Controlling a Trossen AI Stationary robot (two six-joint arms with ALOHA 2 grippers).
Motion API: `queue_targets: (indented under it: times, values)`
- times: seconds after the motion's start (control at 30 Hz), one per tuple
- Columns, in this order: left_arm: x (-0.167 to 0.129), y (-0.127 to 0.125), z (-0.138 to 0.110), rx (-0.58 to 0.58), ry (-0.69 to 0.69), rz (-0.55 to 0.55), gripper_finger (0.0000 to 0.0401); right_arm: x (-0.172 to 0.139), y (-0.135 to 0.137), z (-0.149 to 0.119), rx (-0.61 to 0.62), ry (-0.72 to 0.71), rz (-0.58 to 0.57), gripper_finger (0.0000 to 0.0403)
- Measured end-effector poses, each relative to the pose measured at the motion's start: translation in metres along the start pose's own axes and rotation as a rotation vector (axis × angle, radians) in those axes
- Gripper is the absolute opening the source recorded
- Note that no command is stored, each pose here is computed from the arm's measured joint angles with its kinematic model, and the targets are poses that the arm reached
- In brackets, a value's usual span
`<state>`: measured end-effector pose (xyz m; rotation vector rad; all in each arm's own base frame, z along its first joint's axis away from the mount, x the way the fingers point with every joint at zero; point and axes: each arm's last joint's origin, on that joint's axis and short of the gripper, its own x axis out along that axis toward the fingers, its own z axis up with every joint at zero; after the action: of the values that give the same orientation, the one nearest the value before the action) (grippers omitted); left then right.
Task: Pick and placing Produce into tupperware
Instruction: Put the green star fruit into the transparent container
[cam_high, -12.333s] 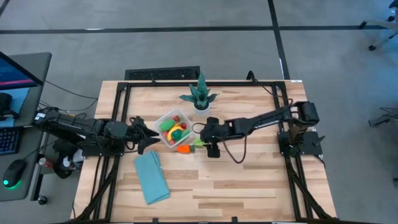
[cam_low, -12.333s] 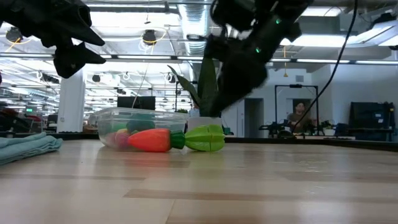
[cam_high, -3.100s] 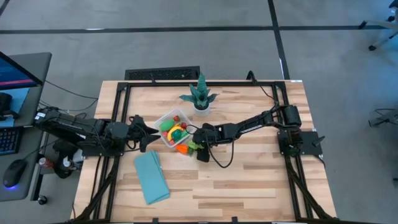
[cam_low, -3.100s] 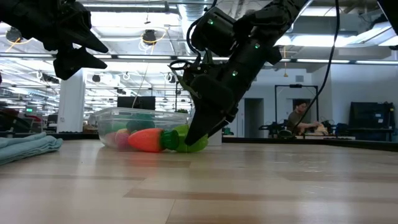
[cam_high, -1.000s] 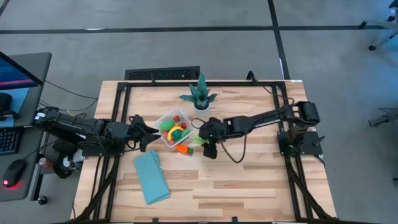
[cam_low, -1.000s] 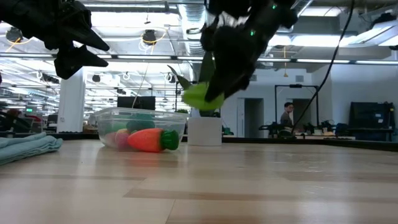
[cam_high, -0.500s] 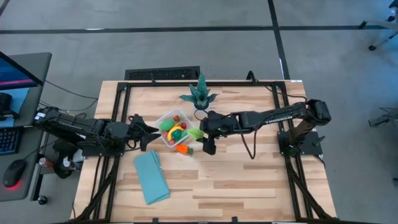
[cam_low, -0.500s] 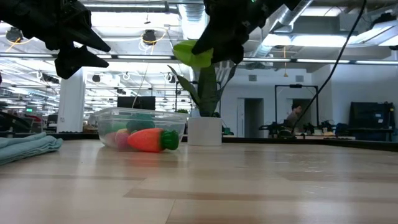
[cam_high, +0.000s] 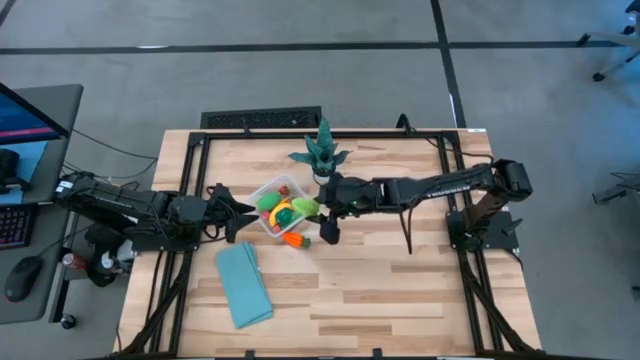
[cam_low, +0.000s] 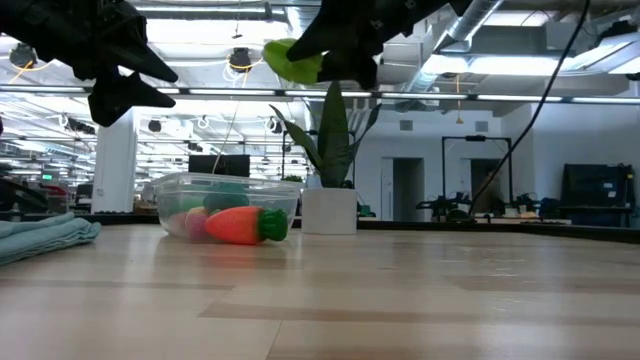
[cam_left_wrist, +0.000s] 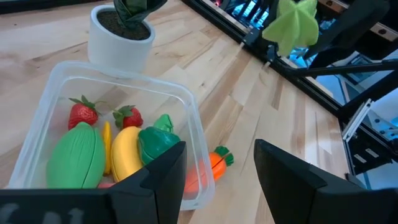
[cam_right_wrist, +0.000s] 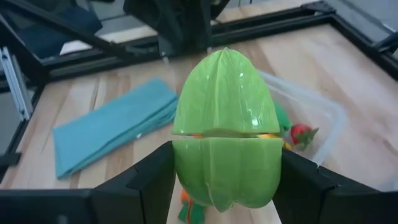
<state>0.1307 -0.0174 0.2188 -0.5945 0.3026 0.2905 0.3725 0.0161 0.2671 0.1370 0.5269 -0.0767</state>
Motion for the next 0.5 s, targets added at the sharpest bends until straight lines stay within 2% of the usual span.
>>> queue_targets:
  times: [0.23,0.5]
  values:
    - [0.0001,-0.0001,0.0001,0.0,-0.002,0.0,0.0178,0.0002,-0.0058,0.0057,-0.004,-0.057,-0.054,0.0213]
    - [0.0001,-0.0001,0.0001,-0.001,-0.002,0.0,0.0178,-0.0001,-0.0053,0.0087,-0.011,-0.09,-0.063,0.022]
